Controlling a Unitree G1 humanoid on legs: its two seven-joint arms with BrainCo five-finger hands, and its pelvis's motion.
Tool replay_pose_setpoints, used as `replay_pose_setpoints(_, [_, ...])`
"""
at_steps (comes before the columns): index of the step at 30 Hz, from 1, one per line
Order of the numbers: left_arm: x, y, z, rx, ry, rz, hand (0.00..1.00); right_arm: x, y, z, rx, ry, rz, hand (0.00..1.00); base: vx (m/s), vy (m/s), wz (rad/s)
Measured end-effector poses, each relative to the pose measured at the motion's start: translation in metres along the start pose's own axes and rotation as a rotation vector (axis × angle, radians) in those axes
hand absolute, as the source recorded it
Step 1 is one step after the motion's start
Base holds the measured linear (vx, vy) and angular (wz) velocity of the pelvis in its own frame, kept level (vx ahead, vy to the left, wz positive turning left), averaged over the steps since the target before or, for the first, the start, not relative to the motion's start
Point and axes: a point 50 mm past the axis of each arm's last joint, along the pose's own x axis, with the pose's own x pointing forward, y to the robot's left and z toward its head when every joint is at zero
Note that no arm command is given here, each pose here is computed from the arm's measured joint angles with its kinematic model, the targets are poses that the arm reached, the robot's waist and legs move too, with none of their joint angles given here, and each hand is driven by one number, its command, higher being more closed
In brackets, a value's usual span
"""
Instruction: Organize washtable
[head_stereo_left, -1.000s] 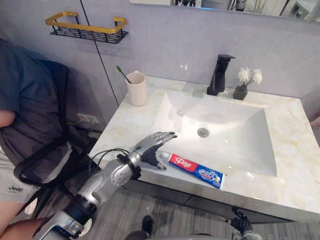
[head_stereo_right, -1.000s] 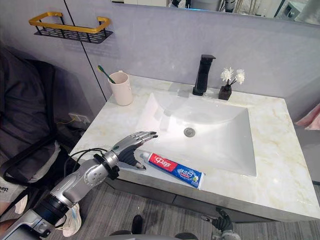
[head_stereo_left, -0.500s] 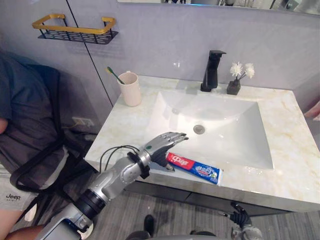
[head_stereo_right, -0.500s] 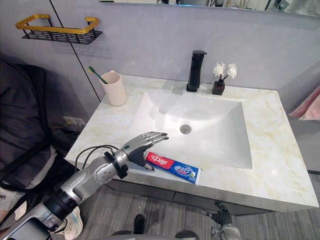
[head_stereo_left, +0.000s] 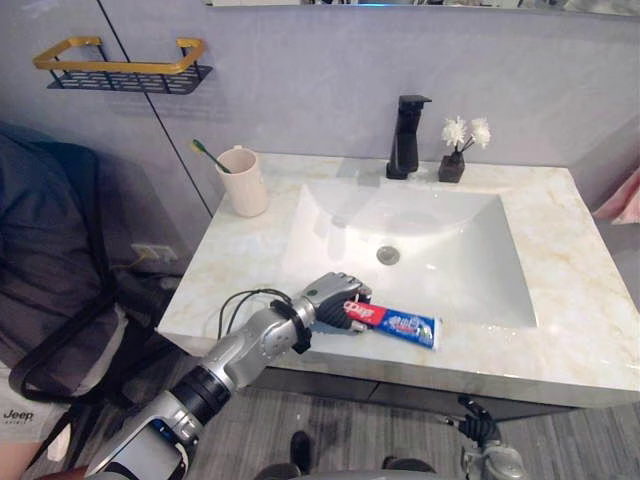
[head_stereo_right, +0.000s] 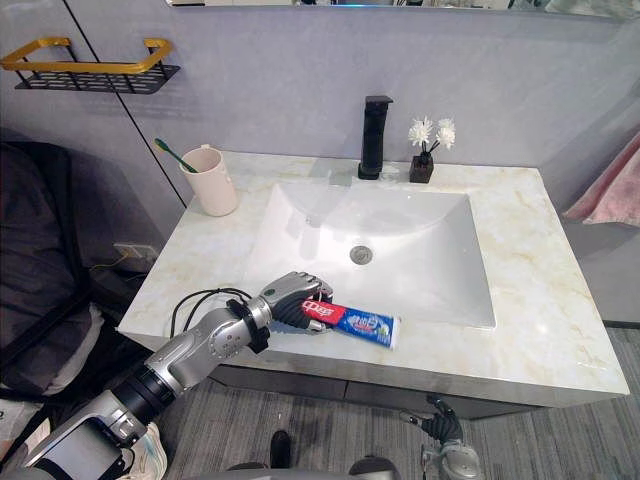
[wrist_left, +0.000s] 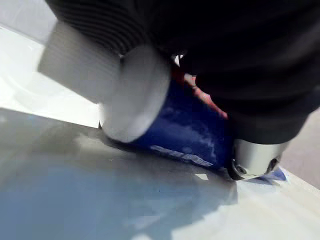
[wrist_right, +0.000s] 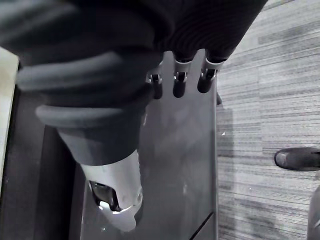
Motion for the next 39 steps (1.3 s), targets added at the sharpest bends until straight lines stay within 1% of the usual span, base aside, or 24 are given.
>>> replay_pose_setpoints(7, [-0.004, 0.000, -0.007, -0.020, 0.037, 0.010, 1.00, 0.000, -0.006, 0.001, 0.015, -0.004, -0.024, 0.00, 0.00, -0.022, -0.07])
replay_pose_setpoints(10, [-0.009, 0.003, -0.014, -0.048, 0.075, 0.036, 1.00, -0.001, -0.020, 0.005, 0.078, -0.030, -0.090, 0.00, -0.05, -0.016, -0.11])
replay_pose_setpoints(11, [-0.014, 0.002, -0.019, -0.079, 0.105, 0.052, 1.00, -0.002, -0.029, 0.006, 0.123, -0.036, -0.138, 0.00, -0.06, -0.010, -0.24])
replay_pose_setpoints(13, [-0.021, 0.001, -0.023, -0.102, 0.141, 0.073, 1.00, -0.003, -0.041, 0.010, 0.188, -0.059, -0.200, 0.00, -0.04, -0.006, -0.17])
replay_pose_setpoints(16, [-0.034, 0.003, -0.026, -0.142, 0.185, 0.142, 1.00, -0.013, -0.070, 0.016, 0.294, -0.124, -0.339, 0.00, -0.03, -0.014, -0.10])
replay_pose_setpoints(18, [-0.043, 0.010, -0.026, -0.204, 0.207, 0.230, 1.00, -0.024, -0.098, 0.031, 0.383, -0.225, -0.469, 0.00, -0.02, -0.010, -0.22])
replay_pose_setpoints(19, [-0.043, 0.012, -0.024, -0.218, 0.206, 0.255, 1.00, -0.029, -0.107, 0.033, 0.408, -0.248, -0.510, 0.00, -0.01, -0.008, -0.11])
replay_pose_setpoints(20, [-0.043, 0.018, -0.020, -0.246, 0.191, 0.304, 1.00, -0.038, -0.122, 0.038, 0.442, -0.296, -0.582, 0.00, 0.00, 0.000, 0.00])
replay_pose_setpoints(22, [-0.051, 0.028, -0.014, -0.280, 0.176, 0.392, 1.00, -0.053, -0.142, 0.057, 0.481, -0.410, -0.671, 0.00, -0.01, -0.006, -0.04])
replay_pose_setpoints(24, [-0.057, 0.033, -0.011, -0.307, 0.172, 0.450, 1.00, -0.064, -0.153, 0.074, 0.497, -0.504, -0.714, 0.00, -0.03, -0.012, -0.15])
replay_pose_setpoints(25, [-0.063, 0.040, -0.010, -0.320, 0.172, 0.501, 1.00, -0.076, -0.160, 0.093, 0.521, -0.610, -0.743, 0.00, -0.03, -0.014, -0.13])
replay_pose_setpoints(26, [-0.063, 0.040, -0.010, -0.322, 0.173, 0.505, 1.00, -0.077, -0.161, 0.094, 0.525, -0.620, -0.744, 0.00, -0.06, -0.019, -0.13])
replay_pose_setpoints(27, [-0.067, 0.040, -0.011, -0.337, 0.182, 0.527, 1.00, -0.088, -0.166, 0.109, 0.560, -0.726, -0.755, 0.00, -0.03, -0.005, -0.05])
replay_pose_setpoints(28, [-0.068, 0.040, -0.011, -0.342, 0.186, 0.531, 1.00, -0.093, -0.167, 0.116, 0.578, -0.778, -0.755, 0.00, -0.05, -0.008, -0.06])
replay_pose_setpoints(30, [-0.073, 0.038, -0.009, -0.376, 0.190, 0.557, 1.00, -0.114, -0.171, 0.156, 0.618, -1.023, -0.715, 0.00, -0.06, -0.006, -0.01])
replay_pose_setpoints(31, [-0.074, 0.038, -0.009, -0.378, 0.188, 0.558, 1.00, -0.117, -0.171, 0.165, 0.623, -1.073, -0.698, 0.00, -0.06, 0.000, -0.02])
replay_pose_setpoints(32, [-0.074, 0.039, -0.009, -0.390, 0.184, 0.564, 1.00, -0.124, -0.167, 0.189, 0.632, -1.184, -0.637, 0.00, -0.04, -0.001, -0.03])
replay_pose_setpoints(33, [-0.075, 0.040, -0.009, -0.408, 0.182, 0.573, 1.00, -0.133, -0.159, 0.218, 0.624, -1.313, -0.544, 0.00, -0.04, -0.002, -0.03])
replay_pose_setpoints(34, [-0.076, 0.041, -0.010, -0.413, 0.182, 0.580, 1.00, -0.137, -0.155, 0.230, 0.613, -1.367, -0.498, 0.00, -0.04, -0.003, 0.00])
replay_pose_setpoints(35, [-0.080, 0.046, -0.013, -0.425, 0.185, 0.610, 1.00, -0.149, -0.137, 0.265, 0.573, -1.508, -0.335, 0.00, -0.03, -0.001, 0.02])
replay_pose_setpoints(36, [-0.082, 0.048, -0.014, -0.428, 0.186, 0.626, 1.00, -0.153, -0.128, 0.278, 0.554, -1.555, -0.267, 0.00, -0.03, -0.002, 0.04])
replay_pose_setpoints(37, [-0.086, 0.055, -0.014, -0.435, 0.177, 0.660, 1.00, -0.163, -0.109, 0.301, 0.512, -1.643, -0.120, 0.00, 0.00, 0.000, 0.00])
replay_pose_setpoints(38, [-0.087, 0.057, -0.014, -0.441, 0.172, 0.674, 1.00, -0.166, -0.101, 0.309, 0.495, -1.668, -0.070, 0.00, 0.00, -0.005, 0.03])
replay_pose_setpoints(39, [-0.087, 0.061, -0.011, -0.448, 0.154, 0.705, 1.00, -0.171, -0.079, 0.326, 0.461, -1.711, 0.070, 0.00, 0.00, 0.000, 0.00])
